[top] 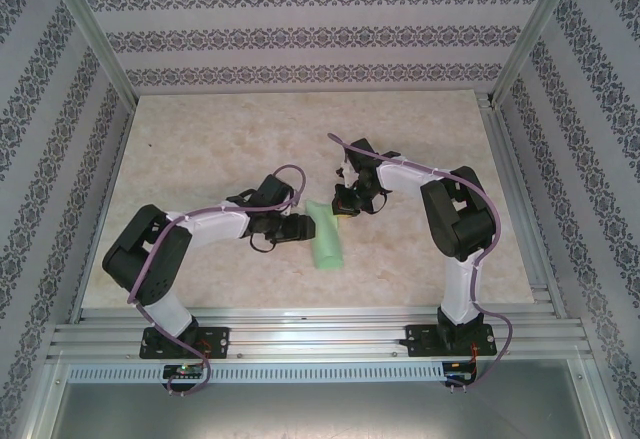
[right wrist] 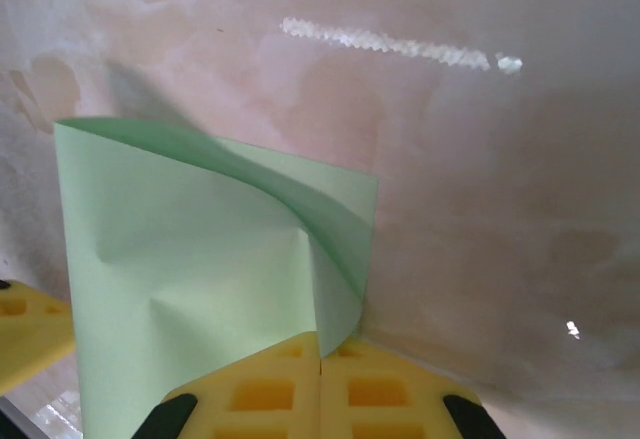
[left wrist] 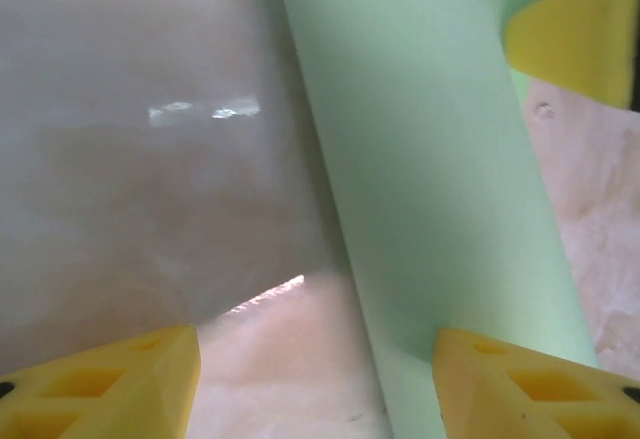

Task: Fold a paper plane with a square sheet of paper (fold left side to right side)
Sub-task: First fold in half a square sheet of paper at the center of the table.

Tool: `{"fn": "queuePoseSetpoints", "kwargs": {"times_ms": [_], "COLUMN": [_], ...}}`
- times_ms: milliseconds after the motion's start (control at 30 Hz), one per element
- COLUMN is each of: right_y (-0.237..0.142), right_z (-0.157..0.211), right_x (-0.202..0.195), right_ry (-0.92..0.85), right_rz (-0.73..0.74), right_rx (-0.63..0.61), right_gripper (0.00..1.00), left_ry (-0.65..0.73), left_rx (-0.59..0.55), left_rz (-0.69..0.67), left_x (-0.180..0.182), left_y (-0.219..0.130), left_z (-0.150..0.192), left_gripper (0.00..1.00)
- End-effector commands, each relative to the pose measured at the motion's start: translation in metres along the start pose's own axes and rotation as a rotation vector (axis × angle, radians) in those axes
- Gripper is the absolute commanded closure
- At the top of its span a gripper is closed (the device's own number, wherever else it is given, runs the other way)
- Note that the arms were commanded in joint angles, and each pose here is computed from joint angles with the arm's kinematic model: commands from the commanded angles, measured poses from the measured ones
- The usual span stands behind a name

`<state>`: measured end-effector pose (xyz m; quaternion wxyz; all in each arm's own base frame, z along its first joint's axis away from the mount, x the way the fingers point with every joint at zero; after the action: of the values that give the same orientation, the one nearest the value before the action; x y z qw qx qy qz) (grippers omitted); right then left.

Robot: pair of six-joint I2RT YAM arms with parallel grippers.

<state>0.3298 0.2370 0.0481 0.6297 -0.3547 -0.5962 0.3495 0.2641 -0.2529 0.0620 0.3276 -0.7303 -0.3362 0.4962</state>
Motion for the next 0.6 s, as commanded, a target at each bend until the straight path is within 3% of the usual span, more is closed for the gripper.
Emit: {"fn": "queuePoseSetpoints", "kwargs": {"times_ms": [0,400,567], "right_y": [0.002,-0.001,-0.001], "right_z": [-0.002,-0.001,-0.003], "right_x": [0.000,0.002,0.005], "right_ry": [0.007,-0.002,-0.005], "right_rz": [-0.016,-0.017,-0.036], "right_rx": [0.000,-0.002,-0.009], "right_gripper": [1.00,1.00,1.00], "left_ry": [0.040,0.046,0.039], "left_rx": [-0.052,-0.108,-0.111], "left_rz": [0.090,-0.060,0.046], "left_x": [-0.025,-0.013,-0.025], "left_y": [-0.010,-0.045,-0.041], "left_z": [-0.012,-0.014,-0.016], "left_gripper": [0.37,0.35,0.28]}}
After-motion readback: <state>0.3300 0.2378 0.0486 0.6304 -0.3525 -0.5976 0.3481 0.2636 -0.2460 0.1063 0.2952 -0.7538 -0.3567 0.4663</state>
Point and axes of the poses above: each hand's point on the last joint's axis, 136 mm out from that joint toward the fingers, its own y axis out along the fingers, its own x axis along the line the jaws close on, z = x × y, the point moved 3 cm from there along -y, back along the fingers, and after that the axes turned 11 degrees about y, right-handed, at the moved point
